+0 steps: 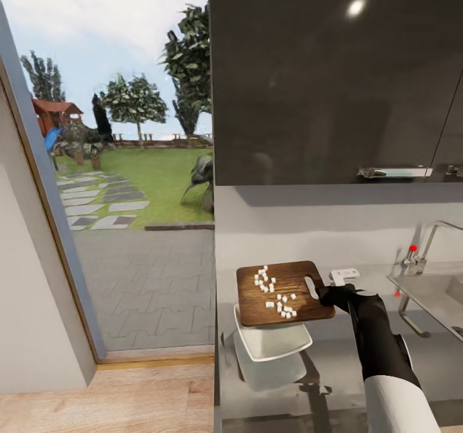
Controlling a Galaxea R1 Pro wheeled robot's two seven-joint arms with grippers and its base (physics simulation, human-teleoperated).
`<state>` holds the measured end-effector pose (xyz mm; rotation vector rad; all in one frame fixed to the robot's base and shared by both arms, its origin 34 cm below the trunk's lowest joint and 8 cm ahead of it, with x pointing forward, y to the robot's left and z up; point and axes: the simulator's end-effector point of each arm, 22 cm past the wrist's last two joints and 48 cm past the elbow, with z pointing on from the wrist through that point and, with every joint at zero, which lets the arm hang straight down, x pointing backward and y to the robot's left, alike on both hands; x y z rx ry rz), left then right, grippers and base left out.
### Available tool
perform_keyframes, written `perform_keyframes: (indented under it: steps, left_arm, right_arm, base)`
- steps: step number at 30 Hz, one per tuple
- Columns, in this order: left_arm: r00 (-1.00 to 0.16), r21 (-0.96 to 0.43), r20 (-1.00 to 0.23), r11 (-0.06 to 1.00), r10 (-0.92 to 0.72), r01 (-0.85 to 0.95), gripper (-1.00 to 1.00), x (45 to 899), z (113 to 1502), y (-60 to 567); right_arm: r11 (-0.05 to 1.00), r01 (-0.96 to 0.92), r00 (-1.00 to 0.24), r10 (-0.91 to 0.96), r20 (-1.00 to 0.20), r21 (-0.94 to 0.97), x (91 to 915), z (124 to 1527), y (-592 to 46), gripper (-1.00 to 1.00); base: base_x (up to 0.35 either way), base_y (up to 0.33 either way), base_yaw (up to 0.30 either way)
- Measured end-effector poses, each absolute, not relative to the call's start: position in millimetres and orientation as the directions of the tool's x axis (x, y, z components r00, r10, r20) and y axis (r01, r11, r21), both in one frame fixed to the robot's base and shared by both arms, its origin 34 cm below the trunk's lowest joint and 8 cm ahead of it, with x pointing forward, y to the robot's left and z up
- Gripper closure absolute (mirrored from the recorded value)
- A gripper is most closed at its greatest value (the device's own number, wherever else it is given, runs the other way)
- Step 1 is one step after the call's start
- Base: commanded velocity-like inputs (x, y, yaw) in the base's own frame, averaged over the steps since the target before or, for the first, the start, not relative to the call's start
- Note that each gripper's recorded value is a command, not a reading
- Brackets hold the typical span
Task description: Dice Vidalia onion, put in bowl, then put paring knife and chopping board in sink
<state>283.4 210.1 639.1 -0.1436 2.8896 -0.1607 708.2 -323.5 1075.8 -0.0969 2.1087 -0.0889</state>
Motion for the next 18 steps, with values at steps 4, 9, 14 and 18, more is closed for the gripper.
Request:
perform_keyframes:
  steps: [4,9,14,18]
  left_arm:
    - [-0.966,-0.121,-0.235,0.989,-0.111,-0.084,-1.0,283.4,639.1,210.1]
    - [-0.966,-0.121,-0.235,0.989,-0.111,-0.084,-1.0,283.4,639.1,210.1]
    - [-0.966,-0.121,-0.235,0.989,-0.111,-0.084,-1.0,283.4,639.1,210.1]
    - [-0.966,-0.121,-0.235,0.989,-0.111,-0.084,-1.0,283.4,639.1,209.7]
  right_arm:
    - [0.994,-0.031,-0.513,-0.106,-0.852,-0.105,708.0,1075.8,-325.5,1.0]
    - [0.994,-0.031,-0.513,-0.105,-0.852,-0.105,708.0,1075.8,-325.8,1.0]
    - [0.994,-0.031,-0.513,-0.106,-0.852,-0.105,708.0,1075.8,-325.8,1.0]
    - [0.994,-0.032,-0.513,-0.105,-0.852,-0.103,708.0,1075.9,-325.5,1.0]
  base:
    - [0.0,0.0,0.0]
    - [0.0,0.0,0.0]
    - [0.0,0.0,0.0]
    - [0.0,0.0,0.0]
